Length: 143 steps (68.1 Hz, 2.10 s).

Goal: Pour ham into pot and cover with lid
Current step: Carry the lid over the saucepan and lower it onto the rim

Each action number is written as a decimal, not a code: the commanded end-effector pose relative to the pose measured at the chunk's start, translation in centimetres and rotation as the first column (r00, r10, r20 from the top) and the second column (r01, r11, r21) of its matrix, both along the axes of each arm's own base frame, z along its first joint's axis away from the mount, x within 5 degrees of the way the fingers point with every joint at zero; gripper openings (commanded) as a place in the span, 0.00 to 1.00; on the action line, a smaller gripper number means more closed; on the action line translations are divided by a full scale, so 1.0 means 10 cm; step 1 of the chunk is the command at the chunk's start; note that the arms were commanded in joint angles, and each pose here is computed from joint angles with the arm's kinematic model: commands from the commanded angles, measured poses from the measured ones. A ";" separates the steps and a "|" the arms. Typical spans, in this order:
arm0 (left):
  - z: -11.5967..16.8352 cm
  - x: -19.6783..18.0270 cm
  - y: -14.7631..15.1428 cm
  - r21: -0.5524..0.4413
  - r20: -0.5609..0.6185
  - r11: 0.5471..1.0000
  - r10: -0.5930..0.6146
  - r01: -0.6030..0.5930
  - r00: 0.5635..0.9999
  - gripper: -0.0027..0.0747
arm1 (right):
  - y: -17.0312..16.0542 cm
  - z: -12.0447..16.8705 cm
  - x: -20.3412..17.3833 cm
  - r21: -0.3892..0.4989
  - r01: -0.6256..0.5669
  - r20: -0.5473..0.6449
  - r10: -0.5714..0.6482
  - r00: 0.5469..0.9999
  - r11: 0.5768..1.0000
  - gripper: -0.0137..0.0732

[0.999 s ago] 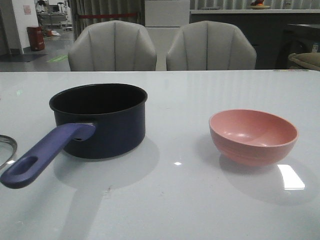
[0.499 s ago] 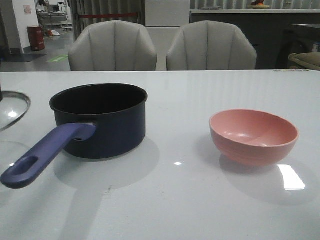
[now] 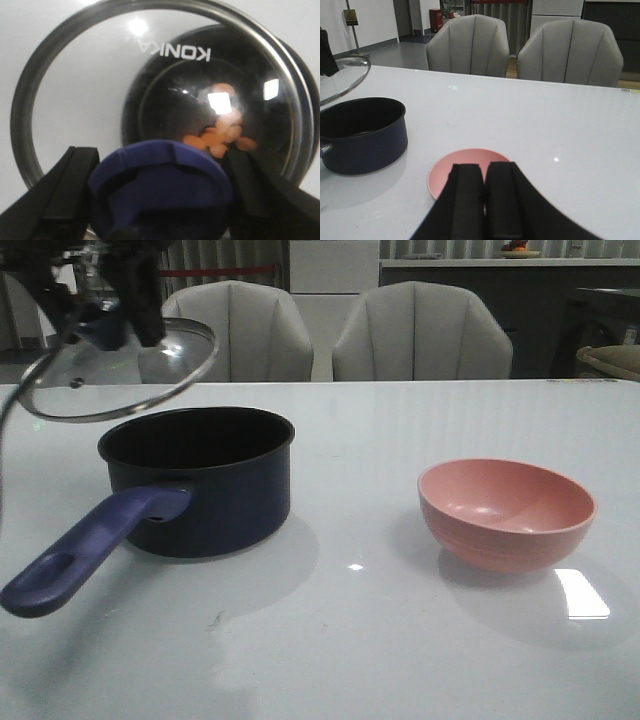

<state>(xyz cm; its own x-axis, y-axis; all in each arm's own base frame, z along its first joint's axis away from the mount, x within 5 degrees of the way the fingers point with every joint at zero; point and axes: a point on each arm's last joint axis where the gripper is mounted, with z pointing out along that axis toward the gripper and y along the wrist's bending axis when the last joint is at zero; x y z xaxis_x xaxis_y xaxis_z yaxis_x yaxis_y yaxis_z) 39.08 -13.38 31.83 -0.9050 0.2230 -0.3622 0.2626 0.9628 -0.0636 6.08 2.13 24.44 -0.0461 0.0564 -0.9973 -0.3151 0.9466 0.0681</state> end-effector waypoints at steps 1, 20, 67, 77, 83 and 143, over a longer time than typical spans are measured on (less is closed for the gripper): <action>0.23 -0.03 -0.18 -0.022 0.060 0.999 -0.048 0.049 0.997 0.41 | -0.02 0.16 0.00 0.025 0.016 0.091 -0.018 0.996 1.000 0.33; 0.03 0.10 -0.35 -0.034 0.000 0.997 -0.063 0.063 0.998 0.41 | -0.02 0.16 0.00 0.025 0.016 0.091 -0.018 0.996 1.000 0.33; -0.04 0.07 -0.49 -0.045 -0.026 0.995 -0.093 0.092 0.995 0.41 | -0.02 0.16 0.00 0.025 0.015 0.090 -0.018 0.996 1.000 0.33; -0.04 0.07 -0.48 -0.032 -0.022 0.995 -0.090 0.090 0.996 0.41 | -0.02 0.16 0.00 0.025 0.015 0.090 -0.018 0.996 1.000 0.33; -0.04 0.07 -0.48 -0.032 -0.022 0.995 -0.090 0.090 0.996 0.41 | -0.02 0.16 0.00 0.025 0.015 0.090 -0.018 0.996 1.000 0.33; -0.17 0.06 -0.45 0.016 -0.051 0.995 -0.101 0.102 0.994 0.75 | -0.02 0.16 0.00 0.025 0.015 0.090 -0.018 0.996 1.000 0.33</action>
